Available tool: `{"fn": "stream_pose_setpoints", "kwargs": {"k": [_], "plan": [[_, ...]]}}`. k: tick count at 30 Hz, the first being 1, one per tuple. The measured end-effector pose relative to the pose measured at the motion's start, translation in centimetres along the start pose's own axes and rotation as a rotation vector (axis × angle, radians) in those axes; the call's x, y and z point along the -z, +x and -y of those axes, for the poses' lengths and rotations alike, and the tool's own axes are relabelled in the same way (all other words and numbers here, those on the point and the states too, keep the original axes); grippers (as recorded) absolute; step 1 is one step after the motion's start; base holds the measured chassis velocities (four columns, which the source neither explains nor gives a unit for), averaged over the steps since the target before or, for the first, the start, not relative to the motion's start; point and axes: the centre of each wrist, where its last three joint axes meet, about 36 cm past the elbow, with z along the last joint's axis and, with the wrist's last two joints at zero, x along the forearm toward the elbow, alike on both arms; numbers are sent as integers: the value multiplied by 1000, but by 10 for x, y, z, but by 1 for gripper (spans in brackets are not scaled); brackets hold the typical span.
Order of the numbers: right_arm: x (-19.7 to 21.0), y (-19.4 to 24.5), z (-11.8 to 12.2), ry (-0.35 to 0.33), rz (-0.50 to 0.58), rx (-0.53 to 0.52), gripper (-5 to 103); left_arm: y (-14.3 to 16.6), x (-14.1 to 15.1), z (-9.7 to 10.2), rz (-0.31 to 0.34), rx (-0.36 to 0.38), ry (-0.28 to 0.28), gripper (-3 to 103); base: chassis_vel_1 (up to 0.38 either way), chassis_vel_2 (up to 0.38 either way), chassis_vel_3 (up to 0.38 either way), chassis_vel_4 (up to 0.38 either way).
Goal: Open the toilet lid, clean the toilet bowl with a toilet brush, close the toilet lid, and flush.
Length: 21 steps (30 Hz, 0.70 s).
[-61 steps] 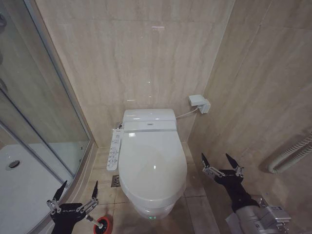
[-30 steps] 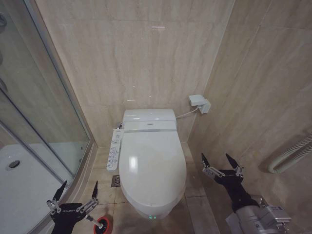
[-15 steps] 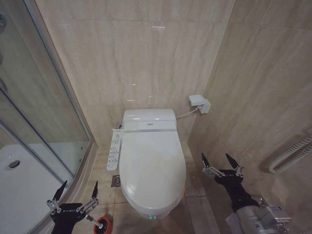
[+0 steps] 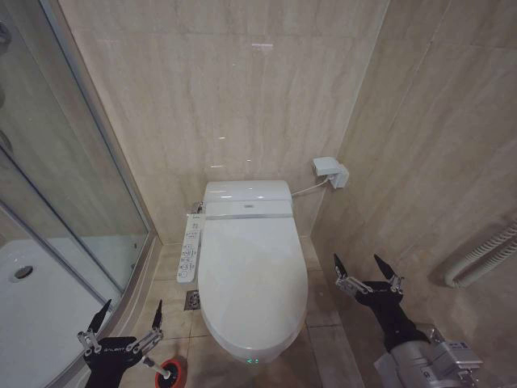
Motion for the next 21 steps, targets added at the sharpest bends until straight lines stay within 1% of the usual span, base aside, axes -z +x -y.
{"fn": "stream_pose_setpoints", "kwargs": {"k": [21], "plan": [[0,0,0,0,0,0,100,0,0,0,0,0,0,100,0,0,0,0]]}}
